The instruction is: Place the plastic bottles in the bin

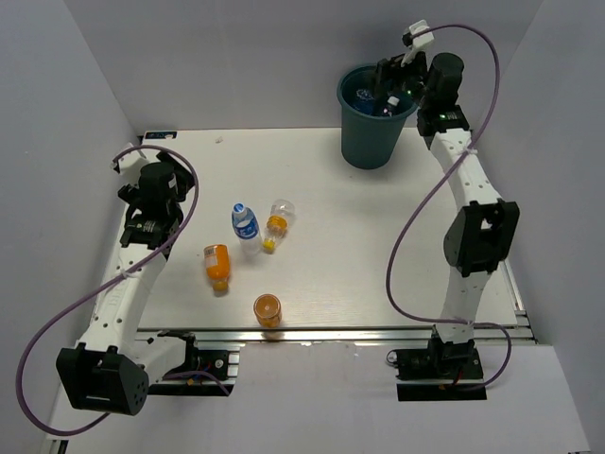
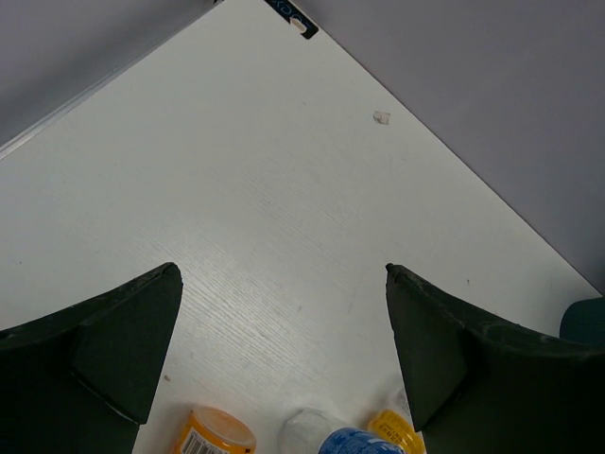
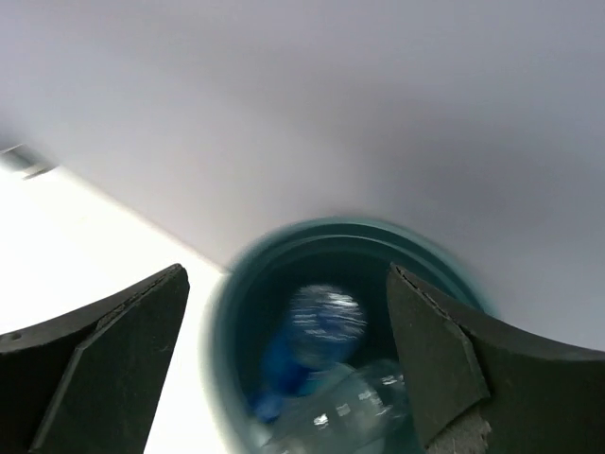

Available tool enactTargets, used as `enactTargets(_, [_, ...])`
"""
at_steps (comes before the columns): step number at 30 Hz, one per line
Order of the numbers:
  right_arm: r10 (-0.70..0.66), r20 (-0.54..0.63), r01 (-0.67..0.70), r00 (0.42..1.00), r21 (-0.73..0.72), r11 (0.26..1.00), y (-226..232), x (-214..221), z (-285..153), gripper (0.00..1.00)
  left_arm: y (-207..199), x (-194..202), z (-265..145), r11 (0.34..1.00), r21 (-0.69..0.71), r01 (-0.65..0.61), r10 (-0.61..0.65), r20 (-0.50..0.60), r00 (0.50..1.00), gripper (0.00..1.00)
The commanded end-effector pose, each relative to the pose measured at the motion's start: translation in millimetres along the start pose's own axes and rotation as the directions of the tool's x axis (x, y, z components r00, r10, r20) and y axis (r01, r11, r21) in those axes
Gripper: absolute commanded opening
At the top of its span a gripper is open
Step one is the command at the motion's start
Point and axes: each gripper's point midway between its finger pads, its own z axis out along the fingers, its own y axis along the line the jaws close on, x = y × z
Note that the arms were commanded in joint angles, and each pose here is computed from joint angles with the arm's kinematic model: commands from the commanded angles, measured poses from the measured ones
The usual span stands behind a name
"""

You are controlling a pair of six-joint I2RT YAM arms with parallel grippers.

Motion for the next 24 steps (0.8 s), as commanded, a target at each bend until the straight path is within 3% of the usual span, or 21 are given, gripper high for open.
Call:
enactTargets(1, [-0.065, 0.073, 0.085, 0.995, -0.324, 0.942, 72, -45, -44, 0.89, 4, 7, -3, 0.999, -0.031, 0.027, -0.028, -0.042, 0.999, 0.98])
enactTargets(3, [-0.104, 0.073, 0.126, 0.992, -0.473, 0.872, 106, -36, -67, 0.89, 7, 11, -2, 0.997, -0.06, 0.044, -0.048, -0.057, 0.997, 0.98])
enactTargets(4, [-0.106, 0.05, 0.115, 0.993, -0.608, 0.786, 135, -13, -84, 0.89, 11, 14, -3, 0.996, -0.078, 0.038, -0.043, -0.072, 0.996, 0.98])
enactTargets(5, [-0.111, -0.046, 0.051, 0.993, -0.674, 0.737, 155, 10, -105, 0.89, 11, 11, -4, 0.996, -0.082, 0.042, -0.048, -0.069, 0.996, 0.98])
enactTargets(6, [-0.286, 0.06, 0.24, 0.956, -0.721, 0.65, 178, 24, -109, 0.89, 11, 8, -7, 0.995, -0.084, 0.052, -0.057, -0.062, 0.996, 0.98])
enactTargets(8, [-0.451, -0.006, 0.297, 0.892, -0.744, 0.599, 202, 66, -122, 0.89, 12, 3, -11, 0.995, -0.077, 0.07, -0.074, -0.05, 0.996, 0.98])
enactTargets(9, [-0.53, -0.028, 0.303, 0.848, -0.794, 0.527, 239, 88, -135, 0.89, 13, 5, -13, 0.994, -0.077, 0.083, -0.087, -0.048, 0.995, 0.98])
enactTargets(10, [-0.655, -0.05, 0.362, 0.754, -0.8, 0.478, 238, 122, -141, 0.89, 12, 1, -16, 0.993, -0.065, 0.1, -0.103, -0.036, 0.994, 0.98])
enactTargets(13, [-0.718, -0.019, 0.376, 0.696, -0.842, 0.387, 271, 155, -158, 0.89, 15, 7, -19, 0.991, -0.059, 0.121, -0.124, -0.047, 0.991, 0.98])
enactTargets(18, [-0.642, -0.037, 0.338, 0.766, -0.826, 0.451, 288, 150, -149, 0.89, 14, 42, -16, 0.993, -0.04, 0.114, -0.119, -0.156, 0.98, 0.98])
enactTargets(24, [-0.612, -0.13, 0.319, 0.78, -0.759, 0.568, 278, 157, -141, 0.89, 5, 131, -26, 0.993, 0.068, 0.099, -0.058, -0.454, 0.889, 0.98])
